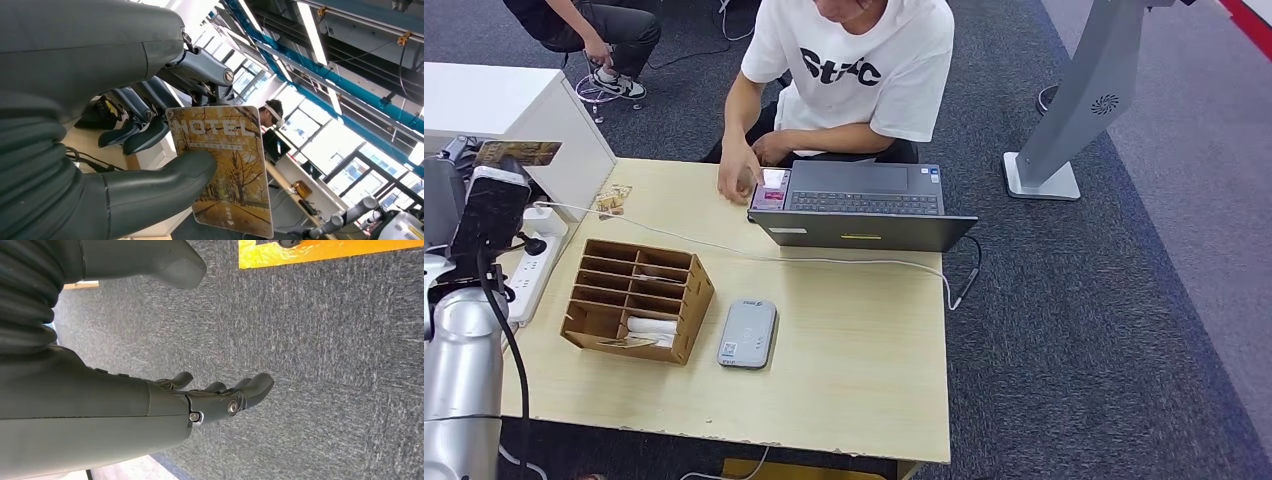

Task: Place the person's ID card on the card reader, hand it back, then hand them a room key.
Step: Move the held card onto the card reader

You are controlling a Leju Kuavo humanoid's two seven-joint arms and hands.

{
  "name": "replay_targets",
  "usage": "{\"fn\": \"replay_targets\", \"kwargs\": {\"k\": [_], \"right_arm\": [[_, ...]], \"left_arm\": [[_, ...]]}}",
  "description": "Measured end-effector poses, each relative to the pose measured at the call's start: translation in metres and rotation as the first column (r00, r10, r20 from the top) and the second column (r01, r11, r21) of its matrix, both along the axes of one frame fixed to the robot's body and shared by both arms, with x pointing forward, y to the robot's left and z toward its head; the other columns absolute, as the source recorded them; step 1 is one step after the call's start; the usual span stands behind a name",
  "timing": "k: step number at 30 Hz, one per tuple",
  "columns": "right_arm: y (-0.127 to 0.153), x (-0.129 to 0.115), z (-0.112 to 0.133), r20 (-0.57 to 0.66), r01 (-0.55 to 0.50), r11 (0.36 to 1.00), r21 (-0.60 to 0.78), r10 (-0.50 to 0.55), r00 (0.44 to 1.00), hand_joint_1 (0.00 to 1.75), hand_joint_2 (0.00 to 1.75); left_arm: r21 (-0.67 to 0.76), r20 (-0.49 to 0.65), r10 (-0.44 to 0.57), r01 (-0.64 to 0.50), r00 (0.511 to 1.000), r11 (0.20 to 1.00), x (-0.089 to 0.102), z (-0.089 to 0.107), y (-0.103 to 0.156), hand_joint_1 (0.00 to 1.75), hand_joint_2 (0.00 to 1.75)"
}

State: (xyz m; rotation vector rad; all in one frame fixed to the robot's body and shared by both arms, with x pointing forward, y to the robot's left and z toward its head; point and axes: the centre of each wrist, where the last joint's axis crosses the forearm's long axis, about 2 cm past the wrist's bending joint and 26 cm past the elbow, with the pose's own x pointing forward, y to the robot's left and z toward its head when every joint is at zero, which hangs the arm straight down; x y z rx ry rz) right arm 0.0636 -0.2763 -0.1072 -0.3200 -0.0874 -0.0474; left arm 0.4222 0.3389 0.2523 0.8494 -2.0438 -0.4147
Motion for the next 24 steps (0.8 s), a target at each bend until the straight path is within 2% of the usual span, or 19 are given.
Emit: {"fn": "replay_targets", "kwargs": {"k": [10, 19, 24], "right_arm": [[0.000, 0.000, 0.000, 0.000, -0.008, 1.000, 0.000, 0.008, 1.000, 0.00, 1.75], [-0.001, -0.001, 0.000, -0.001, -0.003, 1.000, 0.010, 0.003, 1.000, 0.00, 1.75], [-0.003, -0.001, 0.000, -0.006, 0.010, 1.000, 0.009, -0.010, 1.000, 0.00, 1.75]], "left_arm": [[0.029, -0.032, -0.040, 0.041, 0.999, 0.999, -0.003, -0.004, -0.007, 1.75, 1.75], [0.133, -0.242, -0.175, 0.212, 0.954, 0.968, -0.005, -0.013, -0.028, 1.75, 1.75], [0.207, -0.309, -0.228, 0.299, 0.924, 0.932, -0.012, -0.019, -0.043, 1.75, 1.75]]}}
